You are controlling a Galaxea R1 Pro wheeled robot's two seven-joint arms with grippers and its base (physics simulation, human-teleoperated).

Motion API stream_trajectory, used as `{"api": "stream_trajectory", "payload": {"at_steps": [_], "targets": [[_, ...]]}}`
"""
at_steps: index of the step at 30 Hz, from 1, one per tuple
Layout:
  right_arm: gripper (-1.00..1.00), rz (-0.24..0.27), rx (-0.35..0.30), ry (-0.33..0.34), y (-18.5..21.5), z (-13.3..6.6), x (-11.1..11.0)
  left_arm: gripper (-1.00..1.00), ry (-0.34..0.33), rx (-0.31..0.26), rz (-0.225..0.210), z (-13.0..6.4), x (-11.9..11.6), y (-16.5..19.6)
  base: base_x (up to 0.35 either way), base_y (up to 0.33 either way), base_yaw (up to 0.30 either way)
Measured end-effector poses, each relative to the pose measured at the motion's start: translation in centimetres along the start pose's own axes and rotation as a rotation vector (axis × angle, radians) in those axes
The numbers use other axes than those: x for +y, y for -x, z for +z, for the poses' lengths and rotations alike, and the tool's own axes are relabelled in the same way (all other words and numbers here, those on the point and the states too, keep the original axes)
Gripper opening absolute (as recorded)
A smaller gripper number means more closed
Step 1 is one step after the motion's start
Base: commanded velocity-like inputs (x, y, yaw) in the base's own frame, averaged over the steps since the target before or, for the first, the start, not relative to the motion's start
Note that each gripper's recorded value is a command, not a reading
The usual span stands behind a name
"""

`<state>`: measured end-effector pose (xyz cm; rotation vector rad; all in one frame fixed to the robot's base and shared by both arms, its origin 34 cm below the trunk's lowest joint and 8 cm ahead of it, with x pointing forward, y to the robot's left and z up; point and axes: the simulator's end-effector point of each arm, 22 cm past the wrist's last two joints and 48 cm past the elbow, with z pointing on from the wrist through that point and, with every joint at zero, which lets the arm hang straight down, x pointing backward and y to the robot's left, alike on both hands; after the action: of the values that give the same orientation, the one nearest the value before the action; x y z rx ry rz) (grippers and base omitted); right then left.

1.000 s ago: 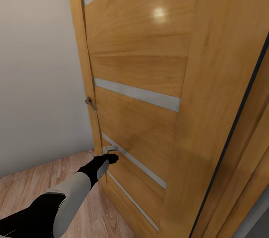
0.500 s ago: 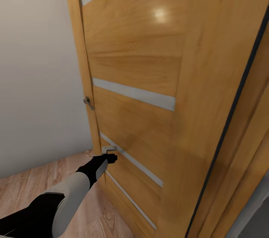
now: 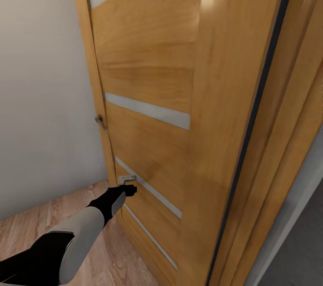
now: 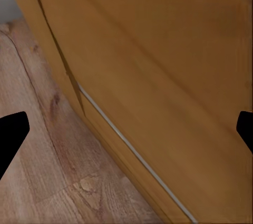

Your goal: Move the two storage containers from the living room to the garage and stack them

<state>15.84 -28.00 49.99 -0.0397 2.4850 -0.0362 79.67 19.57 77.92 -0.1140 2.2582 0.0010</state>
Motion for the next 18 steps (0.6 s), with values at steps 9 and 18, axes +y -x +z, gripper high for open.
{"api": "stream_trajectory", "payload": {"at_steps": [9, 18], "targets": [[1.0, 0.01, -0.012, 0.015, 0.9, 0.7, 1.3, 1.0, 0.0, 0.0, 0.037, -0.1, -1.0, -0.7, 0.0, 0.0, -0.005], [1.0, 0.02, -0.018, 0.027, 1.2, 0.9, 2.3, 1.0, 0.013, -0.025, 0.153, -0.3, -2.0, -0.5, 0.0, 0.0, 0.0]]}}
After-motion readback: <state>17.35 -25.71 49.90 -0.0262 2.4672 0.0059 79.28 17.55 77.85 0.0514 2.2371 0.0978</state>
